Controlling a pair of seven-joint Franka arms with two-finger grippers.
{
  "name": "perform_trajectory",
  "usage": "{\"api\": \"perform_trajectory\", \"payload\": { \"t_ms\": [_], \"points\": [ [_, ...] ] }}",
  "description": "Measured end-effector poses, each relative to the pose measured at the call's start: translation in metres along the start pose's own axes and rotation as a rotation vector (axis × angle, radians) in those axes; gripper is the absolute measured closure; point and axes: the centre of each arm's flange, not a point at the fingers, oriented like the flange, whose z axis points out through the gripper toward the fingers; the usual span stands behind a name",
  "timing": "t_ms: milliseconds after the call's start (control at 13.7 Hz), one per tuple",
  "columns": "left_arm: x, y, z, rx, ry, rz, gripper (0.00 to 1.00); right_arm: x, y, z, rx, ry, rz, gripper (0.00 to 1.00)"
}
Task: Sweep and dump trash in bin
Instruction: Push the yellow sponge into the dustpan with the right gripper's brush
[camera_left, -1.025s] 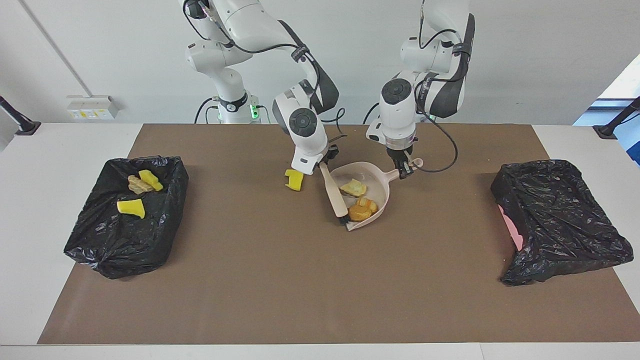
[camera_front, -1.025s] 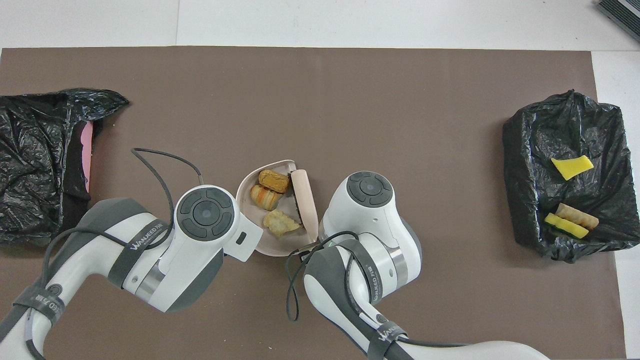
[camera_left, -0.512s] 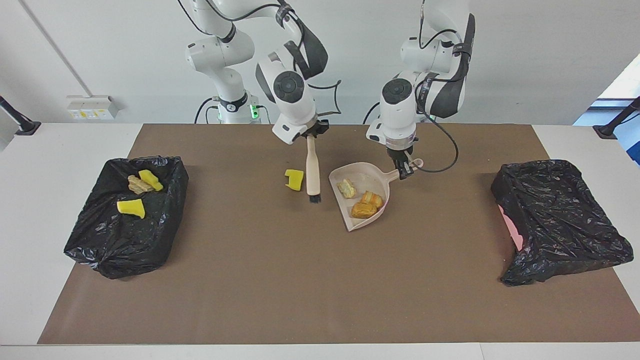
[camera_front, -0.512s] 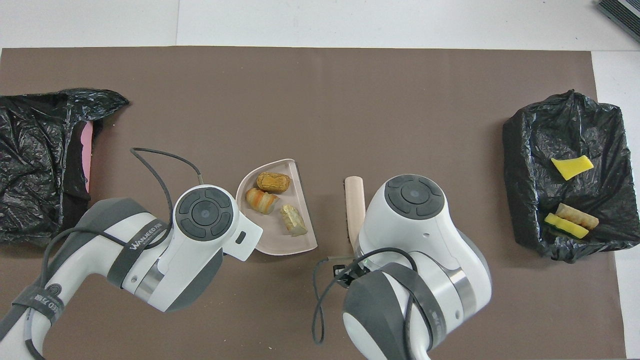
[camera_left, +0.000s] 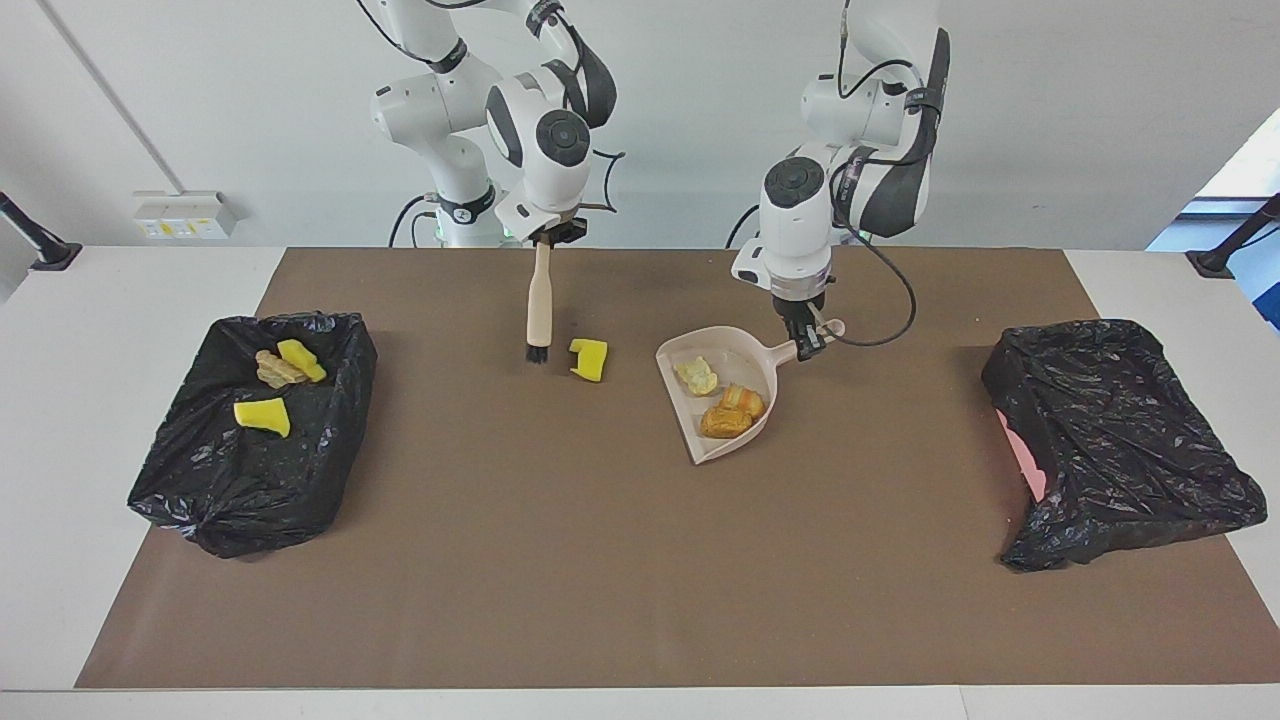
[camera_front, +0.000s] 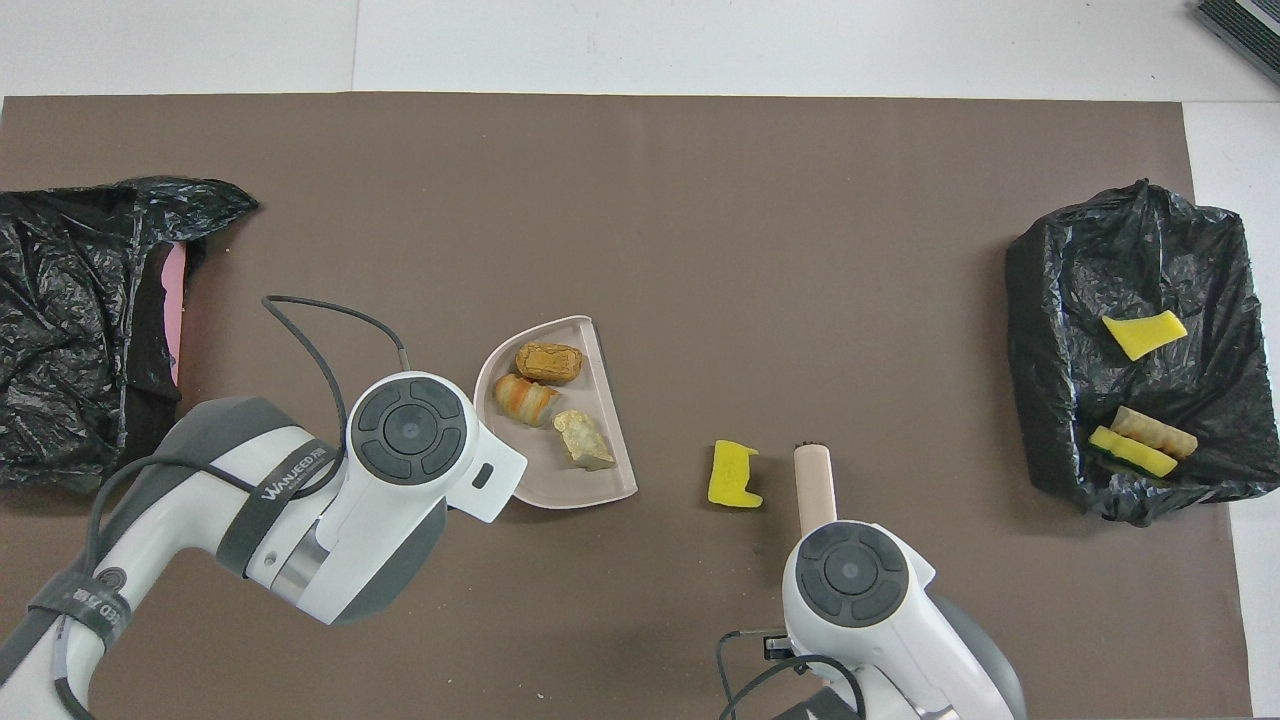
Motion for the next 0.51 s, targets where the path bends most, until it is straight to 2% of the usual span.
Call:
{"api": "perform_trajectory", "payload": {
  "t_ms": [146, 293, 512],
  "points": [
    [0.002, 0.002, 0.0, 0.001, 0.001, 0.029, 0.69, 0.015, -0.013, 0.025, 0.033, 0.041, -0.009, 0.74],
    [0.003, 0.004, 0.001, 0.0, 0.0, 0.05, 0.69, 0.036, -0.042, 0.041, 0.121, 0.093, -0.043, 0.74],
    [0.013, 0.013, 0.006, -0.007, -0.007, 0.078, 0.69, 0.047, -0.086, 0.023, 0.208, 0.103, -0.132, 0.74]
  ]
}}
